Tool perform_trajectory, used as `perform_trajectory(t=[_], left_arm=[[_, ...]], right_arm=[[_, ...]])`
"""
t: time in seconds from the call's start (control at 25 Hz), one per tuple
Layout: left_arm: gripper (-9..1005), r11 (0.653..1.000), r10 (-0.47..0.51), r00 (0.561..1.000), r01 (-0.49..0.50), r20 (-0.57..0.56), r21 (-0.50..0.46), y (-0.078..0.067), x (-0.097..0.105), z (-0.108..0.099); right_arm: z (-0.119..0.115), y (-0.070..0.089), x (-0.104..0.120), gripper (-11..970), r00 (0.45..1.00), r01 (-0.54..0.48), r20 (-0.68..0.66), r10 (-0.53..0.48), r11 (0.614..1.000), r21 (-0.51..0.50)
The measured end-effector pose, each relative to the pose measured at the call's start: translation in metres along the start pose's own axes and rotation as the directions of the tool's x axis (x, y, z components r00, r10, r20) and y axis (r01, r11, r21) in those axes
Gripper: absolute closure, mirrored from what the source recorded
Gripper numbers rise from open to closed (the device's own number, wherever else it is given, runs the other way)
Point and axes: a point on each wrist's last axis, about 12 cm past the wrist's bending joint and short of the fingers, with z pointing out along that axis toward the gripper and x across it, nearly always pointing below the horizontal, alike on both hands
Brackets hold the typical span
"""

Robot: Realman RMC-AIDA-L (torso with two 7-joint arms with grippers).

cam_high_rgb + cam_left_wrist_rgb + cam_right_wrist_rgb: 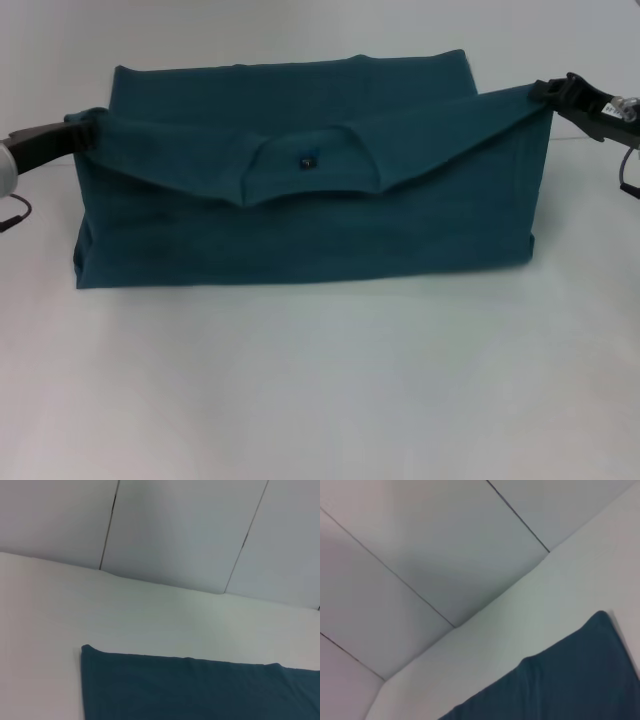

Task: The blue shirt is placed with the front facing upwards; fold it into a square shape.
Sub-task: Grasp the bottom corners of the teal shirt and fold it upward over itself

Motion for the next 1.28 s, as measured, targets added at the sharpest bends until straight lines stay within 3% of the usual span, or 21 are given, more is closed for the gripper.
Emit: perform_trajectory(t=[0.4,0.56,0.68,0.76,0.88,1.08,1.28], left_arm=[[912,0.992,0.104,0.994,-0.102,0.021,-0.078,-0.018,0.023,0.012],[871,0.99,0.12,0.993,-0.118,0.02,-0.081,-0.02,0.029,0.014],[740,0.989,0.121,0.993,-0.118,0.019,-0.089,-0.017,0.029,0.012],[652,0.989,0.113,0.993,-0.111,0.023,-0.099,-0.011,0.029,0.008],[600,0.994,0.073,0.997,-0.072,0.01,-0.086,0.0,0.032,0.0],[512,0.999,-0.042,0.99,0.041,-0.133,-0.007,0.014,0.051,-0.022],[444,0.996,-0.086,0.975,0.081,-0.204,-0.034,0.021,0.071,-0.04]], right_arm=[[0.022,0.003,0.027,919,0.997,0.072,-0.047,-0.067,0.992,0.107],[0.024,0.003,0.032,788,0.996,0.086,-0.049,-0.08,0.987,0.136],[0.021,-0.001,0.029,674,0.996,0.086,-0.045,-0.081,0.986,0.145],[0.016,-0.006,0.026,578,0.996,0.086,-0.041,-0.081,0.986,0.146],[0.004,-0.016,0.019,450,0.995,0.093,-0.043,-0.088,0.987,0.131],[-0.029,-0.036,0.015,291,0.996,0.068,-0.063,-0.063,0.995,0.077],[-0.05,-0.051,0.019,291,0.997,0.047,-0.062,-0.042,0.995,0.085]])
